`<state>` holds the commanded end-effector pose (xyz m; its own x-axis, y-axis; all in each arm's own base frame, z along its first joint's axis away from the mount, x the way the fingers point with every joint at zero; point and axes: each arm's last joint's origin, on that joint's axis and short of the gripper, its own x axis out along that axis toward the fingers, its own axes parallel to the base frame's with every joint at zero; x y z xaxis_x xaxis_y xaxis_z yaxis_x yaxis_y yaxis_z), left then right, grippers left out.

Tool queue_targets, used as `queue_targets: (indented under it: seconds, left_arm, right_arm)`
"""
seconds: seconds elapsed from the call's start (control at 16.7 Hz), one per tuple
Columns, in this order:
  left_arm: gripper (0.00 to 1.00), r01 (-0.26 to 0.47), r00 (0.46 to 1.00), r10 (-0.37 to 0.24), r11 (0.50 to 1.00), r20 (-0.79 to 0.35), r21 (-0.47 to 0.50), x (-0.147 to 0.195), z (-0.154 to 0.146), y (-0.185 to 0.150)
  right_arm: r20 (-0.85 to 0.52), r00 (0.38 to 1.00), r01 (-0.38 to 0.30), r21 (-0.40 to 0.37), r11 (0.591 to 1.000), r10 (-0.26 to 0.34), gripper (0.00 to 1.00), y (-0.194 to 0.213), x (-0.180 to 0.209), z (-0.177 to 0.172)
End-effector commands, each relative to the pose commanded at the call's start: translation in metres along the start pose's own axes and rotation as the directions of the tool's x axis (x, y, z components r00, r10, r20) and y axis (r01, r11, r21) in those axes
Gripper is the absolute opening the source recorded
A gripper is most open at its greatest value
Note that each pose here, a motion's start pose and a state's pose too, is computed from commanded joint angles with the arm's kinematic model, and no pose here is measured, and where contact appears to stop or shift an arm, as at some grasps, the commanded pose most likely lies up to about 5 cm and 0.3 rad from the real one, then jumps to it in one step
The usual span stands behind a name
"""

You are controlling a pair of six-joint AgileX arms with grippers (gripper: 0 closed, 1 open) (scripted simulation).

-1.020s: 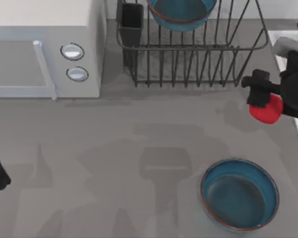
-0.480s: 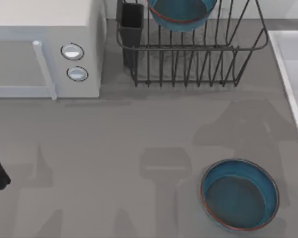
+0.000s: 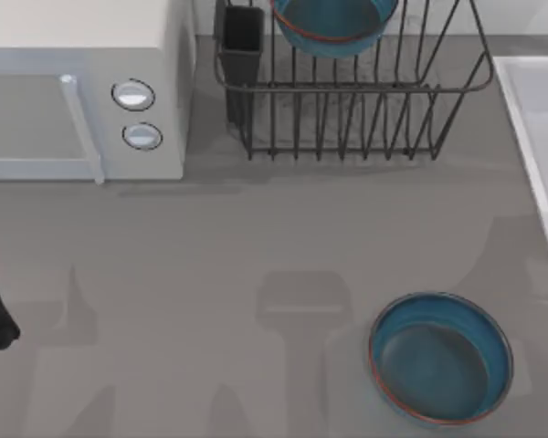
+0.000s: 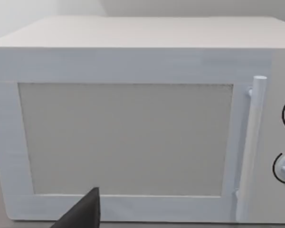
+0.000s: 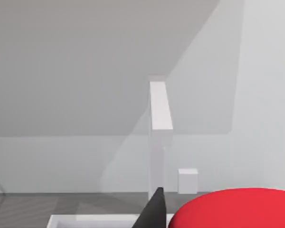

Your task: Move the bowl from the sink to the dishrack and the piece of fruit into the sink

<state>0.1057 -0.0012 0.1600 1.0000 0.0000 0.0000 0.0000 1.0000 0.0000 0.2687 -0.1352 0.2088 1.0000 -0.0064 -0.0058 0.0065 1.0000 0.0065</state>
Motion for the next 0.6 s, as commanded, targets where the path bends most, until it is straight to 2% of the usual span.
queue_targets:
  seconds: [0.36, 0.6]
  left_arm:
    - [1.00, 0.000, 1.000, 0.000, 1.000, 0.000, 0.000, 0.000, 0.000, 0.000]
    - [1.00, 0.000, 1.000, 0.000, 1.000, 0.000, 0.000, 0.000, 0.000, 0.000]
  right_arm:
    - [0.003, 1.000, 0.002, -0.002, 1.000, -0.002, 0.00, -0.001, 0.000, -0.001]
    - [-0.002, 1.000, 0.012, -0.002, 1.000, -0.012, 0.00, -0.008, 0.007, -0.023]
